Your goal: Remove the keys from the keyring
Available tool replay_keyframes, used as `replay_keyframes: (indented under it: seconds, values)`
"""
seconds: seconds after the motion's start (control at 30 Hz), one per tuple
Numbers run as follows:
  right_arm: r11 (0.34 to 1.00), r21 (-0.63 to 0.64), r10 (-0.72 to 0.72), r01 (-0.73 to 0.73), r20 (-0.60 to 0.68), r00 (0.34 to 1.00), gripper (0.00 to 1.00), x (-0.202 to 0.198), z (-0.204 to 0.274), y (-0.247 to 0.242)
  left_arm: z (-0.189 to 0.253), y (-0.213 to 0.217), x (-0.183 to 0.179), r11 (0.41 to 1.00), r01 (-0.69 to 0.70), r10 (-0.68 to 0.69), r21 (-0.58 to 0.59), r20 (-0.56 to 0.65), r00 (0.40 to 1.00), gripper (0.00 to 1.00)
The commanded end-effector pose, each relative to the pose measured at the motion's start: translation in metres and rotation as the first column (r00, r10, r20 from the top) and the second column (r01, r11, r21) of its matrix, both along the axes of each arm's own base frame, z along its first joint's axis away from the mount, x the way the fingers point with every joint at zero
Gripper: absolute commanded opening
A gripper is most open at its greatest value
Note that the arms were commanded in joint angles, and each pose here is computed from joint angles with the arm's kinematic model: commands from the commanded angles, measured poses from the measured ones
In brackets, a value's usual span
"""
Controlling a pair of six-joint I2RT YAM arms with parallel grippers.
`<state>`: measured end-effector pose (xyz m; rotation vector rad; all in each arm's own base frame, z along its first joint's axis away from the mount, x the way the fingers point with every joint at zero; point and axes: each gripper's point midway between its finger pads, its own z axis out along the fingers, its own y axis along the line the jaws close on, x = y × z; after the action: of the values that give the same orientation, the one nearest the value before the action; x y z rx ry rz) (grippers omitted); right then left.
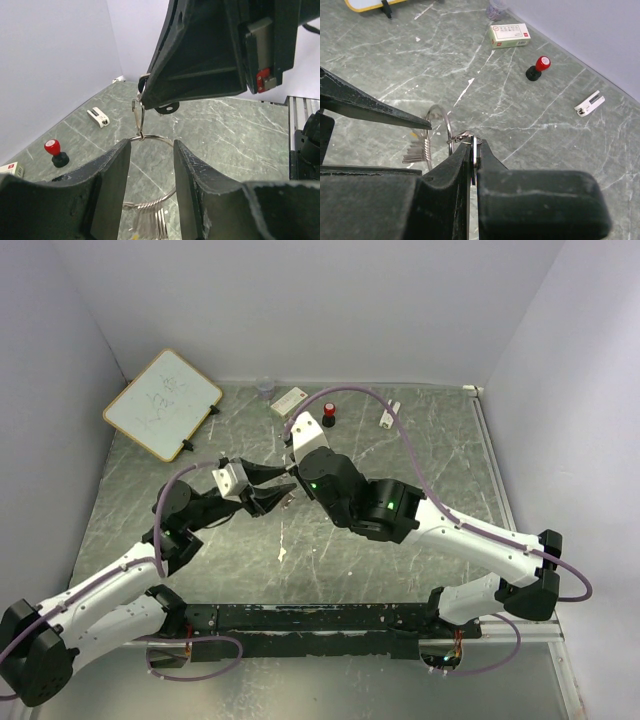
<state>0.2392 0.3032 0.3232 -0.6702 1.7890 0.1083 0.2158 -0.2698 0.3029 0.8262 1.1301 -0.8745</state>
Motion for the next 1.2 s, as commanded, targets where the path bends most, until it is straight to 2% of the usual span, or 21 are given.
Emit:
replay_keyframes:
  seconds: [0.0, 0.2, 0.53, 1.17]
  values:
    - [0.998, 0.065, 0.008, -0.01, 0.029, 1.0, 0.0, -0.003, 0.02, 0.001, 0.015, -0.001, -0.008, 0.998, 0.035, -0.031, -0.059, 0.077, 0.997, 0.51]
    - [0.998, 0.066, 0.018, -0.019, 0.025, 1.0, 0.0, -0.004, 0.019, 0.004, 0.014, 0.003, -0.005, 0.996, 0.007, 0.003, -0.084, 0.125, 0.992, 0.5]
    - [0.997, 0.069, 0.033, -0.035, 0.025, 0.999, 0.0, -0.005, 0.018, 0.01, 0.008, -0.002, -0.001, 0.991, 0.02, -0.009, -0.13, 0.082, 0.997, 0.49]
    - [0.996, 0.064, 0.065, -0.066, 0.02, 0.998, 0.0, -0.009, 0.015, 0.021, 0.008, -0.008, 0.005, 0.987, 0.027, -0.013, -0.159, 0.091, 0.996, 0.48]
